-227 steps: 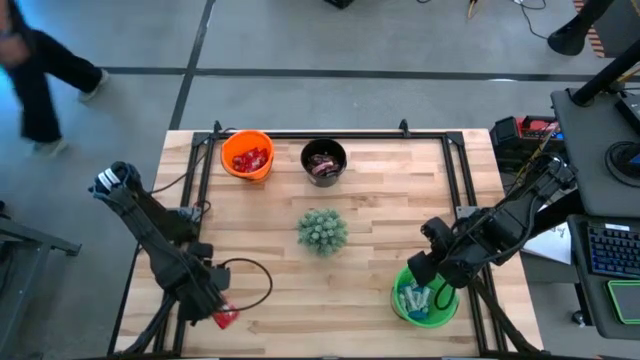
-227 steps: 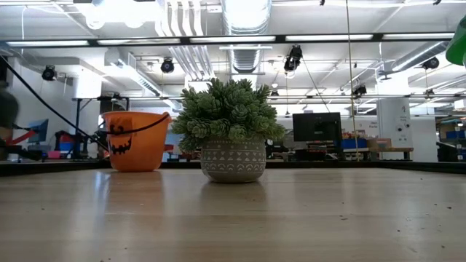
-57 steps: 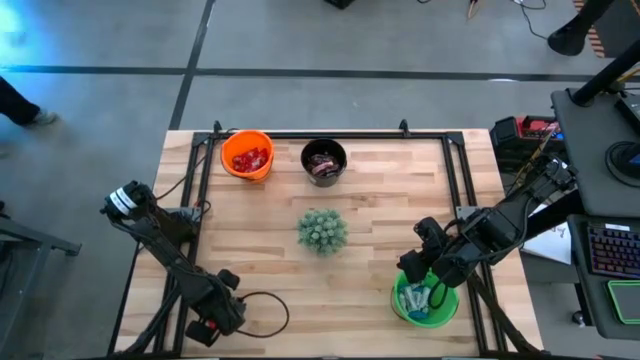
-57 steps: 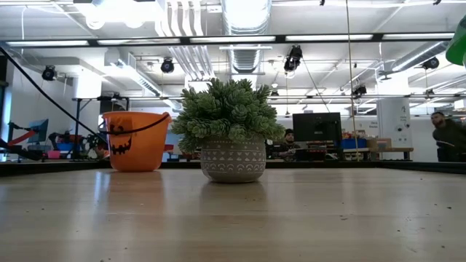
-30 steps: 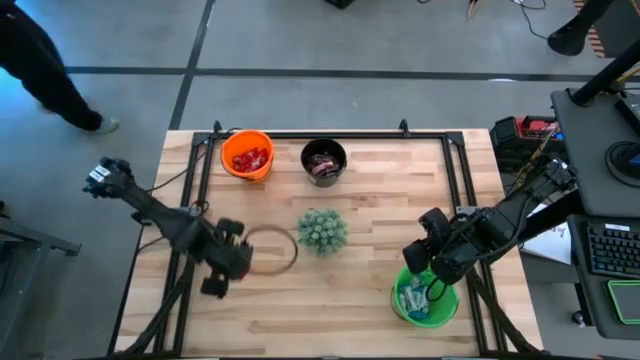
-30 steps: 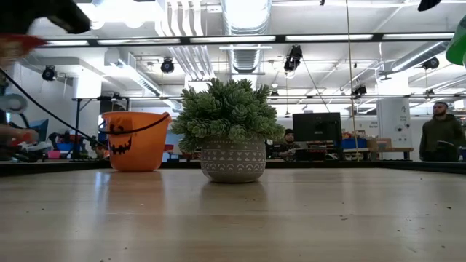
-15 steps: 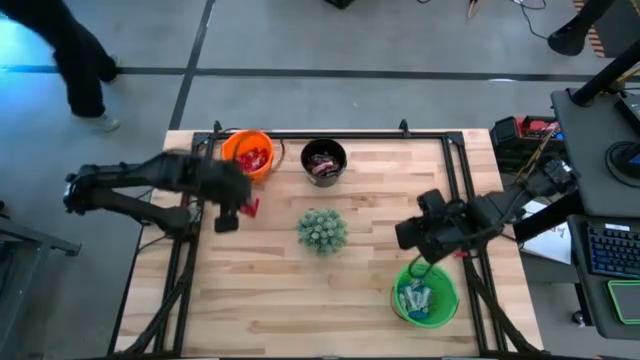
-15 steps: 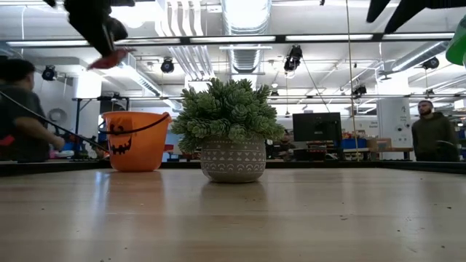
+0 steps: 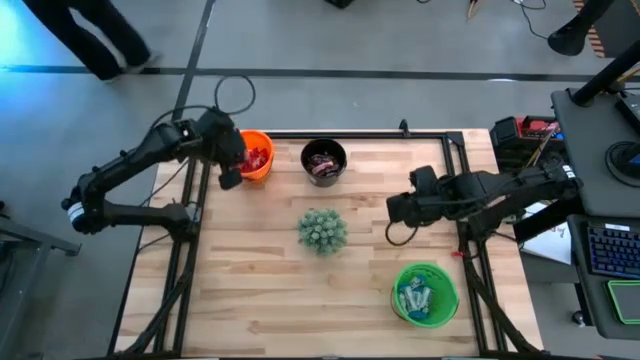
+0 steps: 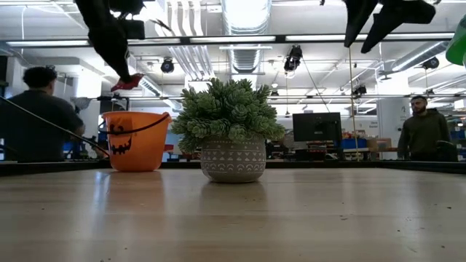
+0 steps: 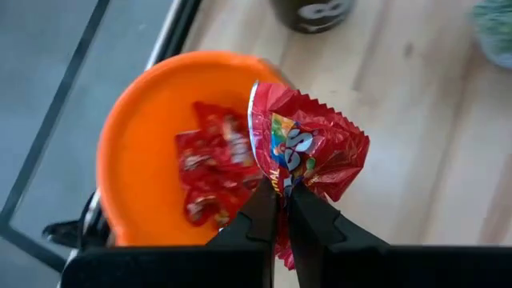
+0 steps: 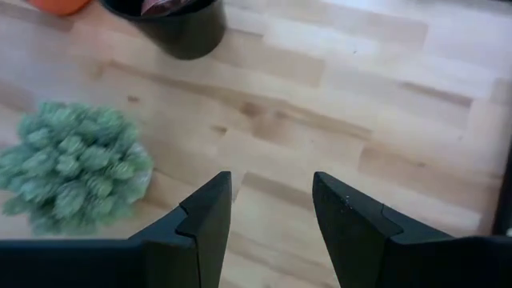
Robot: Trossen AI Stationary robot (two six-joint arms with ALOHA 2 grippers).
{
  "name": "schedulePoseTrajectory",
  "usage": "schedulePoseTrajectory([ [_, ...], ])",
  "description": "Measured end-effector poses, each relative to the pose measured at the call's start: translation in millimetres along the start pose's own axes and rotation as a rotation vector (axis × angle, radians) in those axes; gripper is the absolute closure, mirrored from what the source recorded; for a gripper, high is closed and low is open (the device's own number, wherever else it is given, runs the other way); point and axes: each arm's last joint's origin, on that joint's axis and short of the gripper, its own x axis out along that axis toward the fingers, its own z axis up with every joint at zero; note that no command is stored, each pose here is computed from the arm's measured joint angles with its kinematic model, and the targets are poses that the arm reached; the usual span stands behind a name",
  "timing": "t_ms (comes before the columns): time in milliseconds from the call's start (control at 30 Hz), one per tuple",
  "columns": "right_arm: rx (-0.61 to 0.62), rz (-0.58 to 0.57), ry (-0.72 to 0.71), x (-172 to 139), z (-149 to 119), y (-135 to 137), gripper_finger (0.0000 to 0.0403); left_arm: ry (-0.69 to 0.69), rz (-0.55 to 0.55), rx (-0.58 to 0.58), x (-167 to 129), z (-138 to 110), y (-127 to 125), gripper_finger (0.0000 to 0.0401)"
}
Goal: Sort candy
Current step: Put the red candy into the orange bucket
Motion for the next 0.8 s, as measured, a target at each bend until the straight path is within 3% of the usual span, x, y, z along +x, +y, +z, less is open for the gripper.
schedulePoseTrajectory([
  [300,-0.033,-0.063,0.009,13.3,24.9,-7.9,0.0234,-0.013,0.064,-0.037,17.0,4.7,32.2,0.04],
  [500,-0.057,-0.078,0.044,18.7,34.9,-12.3,0.0234,0.014,0.041,-0.037,31.4,8.5,38.3,0.04],
  [800,-0.062,-0.093,0.039,21.0,42.7,-17.0,0.0234,-0.032,0.069,-0.005,17.8,20.3,44.4,0.0387],
])
